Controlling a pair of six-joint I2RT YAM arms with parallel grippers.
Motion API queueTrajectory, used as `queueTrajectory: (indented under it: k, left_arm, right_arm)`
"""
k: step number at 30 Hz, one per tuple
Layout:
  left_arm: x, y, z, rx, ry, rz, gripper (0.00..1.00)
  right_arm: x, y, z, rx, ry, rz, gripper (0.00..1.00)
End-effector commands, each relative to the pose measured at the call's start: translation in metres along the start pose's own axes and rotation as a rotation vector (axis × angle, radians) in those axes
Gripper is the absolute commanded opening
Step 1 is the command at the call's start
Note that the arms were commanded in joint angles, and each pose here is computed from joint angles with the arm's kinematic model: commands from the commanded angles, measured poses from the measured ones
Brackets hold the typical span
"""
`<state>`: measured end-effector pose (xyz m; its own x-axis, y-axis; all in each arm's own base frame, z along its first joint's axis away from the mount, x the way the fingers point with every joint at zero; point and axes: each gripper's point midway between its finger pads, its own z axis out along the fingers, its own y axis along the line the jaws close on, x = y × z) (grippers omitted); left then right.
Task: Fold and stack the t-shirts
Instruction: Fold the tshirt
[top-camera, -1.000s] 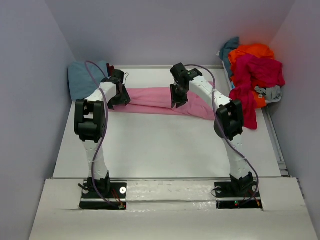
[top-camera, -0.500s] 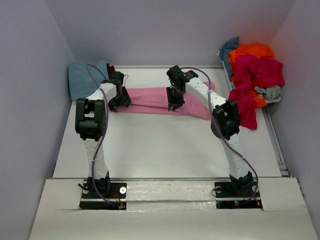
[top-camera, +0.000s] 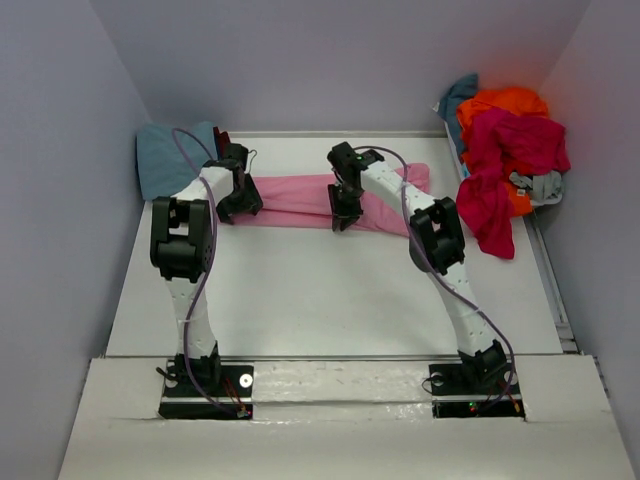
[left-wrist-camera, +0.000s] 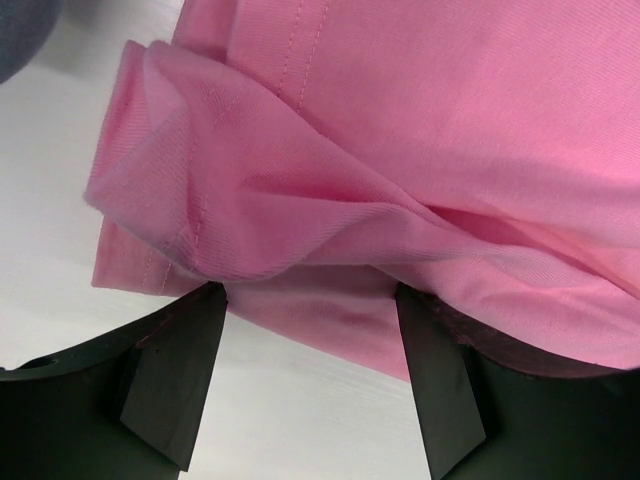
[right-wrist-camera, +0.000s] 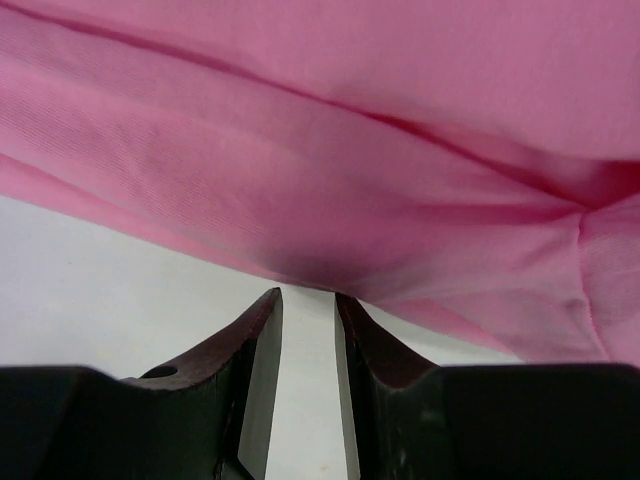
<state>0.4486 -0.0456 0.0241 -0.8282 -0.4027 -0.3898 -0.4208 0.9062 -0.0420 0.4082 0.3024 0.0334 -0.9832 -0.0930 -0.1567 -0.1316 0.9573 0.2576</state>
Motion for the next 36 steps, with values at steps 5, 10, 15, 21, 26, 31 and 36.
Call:
queueTrajectory:
  k: [5, 10, 15, 21, 26, 31, 36]
  left_arm:
    - [0.015, 0.016, -0.010, -0.036, 0.033, 0.010, 0.82]
    - [0.017, 0.017, -0.010, -0.038, 0.036, 0.013, 0.81]
    - [0.017, 0.019, -0.012, -0.040, 0.034, 0.018, 0.81]
    - [0.016, 0.019, -0.015, -0.036, 0.031, 0.022, 0.81]
    - [0.014, 0.020, -0.020, -0.037, 0.024, 0.028, 0.81]
    - [0.016, 0.023, -0.024, -0.041, 0.025, 0.038, 0.81]
    - [0.016, 0.024, -0.027, -0.040, 0.021, 0.043, 0.81]
  right_arm:
    - [-0.032, 0.019, -0.023, -0.038, -0.105, -0.035, 0.34]
    - [-0.036, 0.016, -0.025, -0.013, -0.128, -0.038, 0.34]
    - [-0.036, 0.017, -0.029, -0.018, -0.134, -0.031, 0.34]
    - [-0.042, 0.012, -0.026, 0.011, -0.154, -0.023, 0.34]
    - [-0.053, 0.005, -0.018, 0.010, -0.173, 0.004, 0.35]
    - [-0.071, -0.012, -0.023, 0.029, -0.216, 0.041, 0.35]
    - [-0.085, -0.028, -0.024, 0.027, -0.237, 0.077, 0.37]
